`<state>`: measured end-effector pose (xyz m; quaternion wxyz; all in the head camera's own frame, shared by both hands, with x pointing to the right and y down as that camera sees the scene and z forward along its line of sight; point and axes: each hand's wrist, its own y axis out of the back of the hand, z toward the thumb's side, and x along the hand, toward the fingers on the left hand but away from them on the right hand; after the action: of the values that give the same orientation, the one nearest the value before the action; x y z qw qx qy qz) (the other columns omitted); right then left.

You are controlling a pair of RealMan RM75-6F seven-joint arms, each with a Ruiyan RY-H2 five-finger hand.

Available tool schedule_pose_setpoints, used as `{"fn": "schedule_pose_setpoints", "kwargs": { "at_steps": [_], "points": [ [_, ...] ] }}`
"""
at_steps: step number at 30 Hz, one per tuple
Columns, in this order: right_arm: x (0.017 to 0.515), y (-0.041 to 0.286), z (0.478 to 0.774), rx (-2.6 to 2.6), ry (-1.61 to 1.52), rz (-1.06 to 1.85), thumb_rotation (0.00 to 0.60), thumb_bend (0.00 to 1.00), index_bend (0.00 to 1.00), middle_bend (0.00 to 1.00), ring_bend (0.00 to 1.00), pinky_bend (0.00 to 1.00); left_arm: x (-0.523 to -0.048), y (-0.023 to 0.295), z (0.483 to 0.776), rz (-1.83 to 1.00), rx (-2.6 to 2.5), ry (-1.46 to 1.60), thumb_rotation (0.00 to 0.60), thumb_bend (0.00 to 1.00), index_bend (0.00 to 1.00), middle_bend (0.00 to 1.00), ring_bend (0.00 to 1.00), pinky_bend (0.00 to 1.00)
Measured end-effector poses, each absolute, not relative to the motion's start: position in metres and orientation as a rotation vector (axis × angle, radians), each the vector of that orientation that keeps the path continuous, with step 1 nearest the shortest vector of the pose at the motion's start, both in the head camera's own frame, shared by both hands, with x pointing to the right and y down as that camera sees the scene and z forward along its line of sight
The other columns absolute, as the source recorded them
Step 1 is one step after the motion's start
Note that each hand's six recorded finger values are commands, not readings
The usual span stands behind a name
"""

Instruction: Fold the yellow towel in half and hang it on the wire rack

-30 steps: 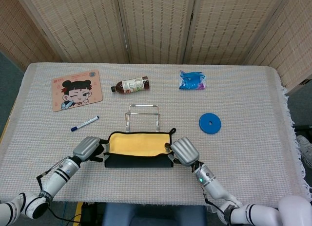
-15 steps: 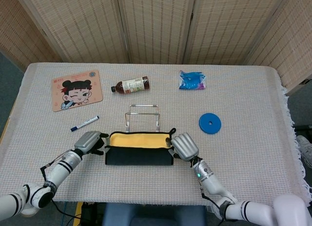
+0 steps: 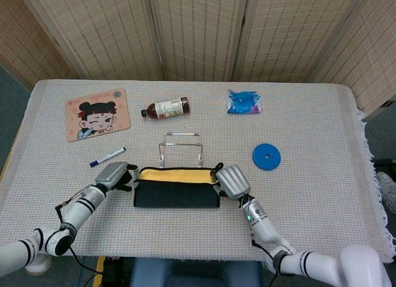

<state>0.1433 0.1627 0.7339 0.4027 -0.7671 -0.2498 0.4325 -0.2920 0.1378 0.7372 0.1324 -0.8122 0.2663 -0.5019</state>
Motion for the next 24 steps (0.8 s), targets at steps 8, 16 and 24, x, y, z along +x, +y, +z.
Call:
{"fn": "schedule_pose_setpoints", "kwargs": {
  "at_steps": [8, 16, 24],
  "points": [
    [0.139, 0.157, 0.737, -1.919, -0.632, 1.102, 0.600, 0.55, 0.68, 0.91, 0.97, 1.00, -0.296, 0.133, 0.745, -1.494, -2.341, 0.788, 0.600, 0.48, 0.48, 0.99, 0.85, 0.98],
    [0.138, 0.154, 0.742, -1.903, -0.629, 1.121, 0.600, 0.55, 0.68, 0.91, 0.97, 1.00, -0.299, 0.131, 0.748, -1.521, -2.328, 0.783, 0.600, 0.48, 0.18, 0.98, 0.85, 0.98],
    [0.137, 0.146, 0.749, -1.869, -0.625, 1.138, 0.600, 0.55, 0.68, 0.91, 0.97, 1.00, -0.309, 0.131, 0.739, -1.511, -2.314, 0.837, 0.600, 0.48, 0.07, 0.98, 0.85, 0.98]
  ]
}}
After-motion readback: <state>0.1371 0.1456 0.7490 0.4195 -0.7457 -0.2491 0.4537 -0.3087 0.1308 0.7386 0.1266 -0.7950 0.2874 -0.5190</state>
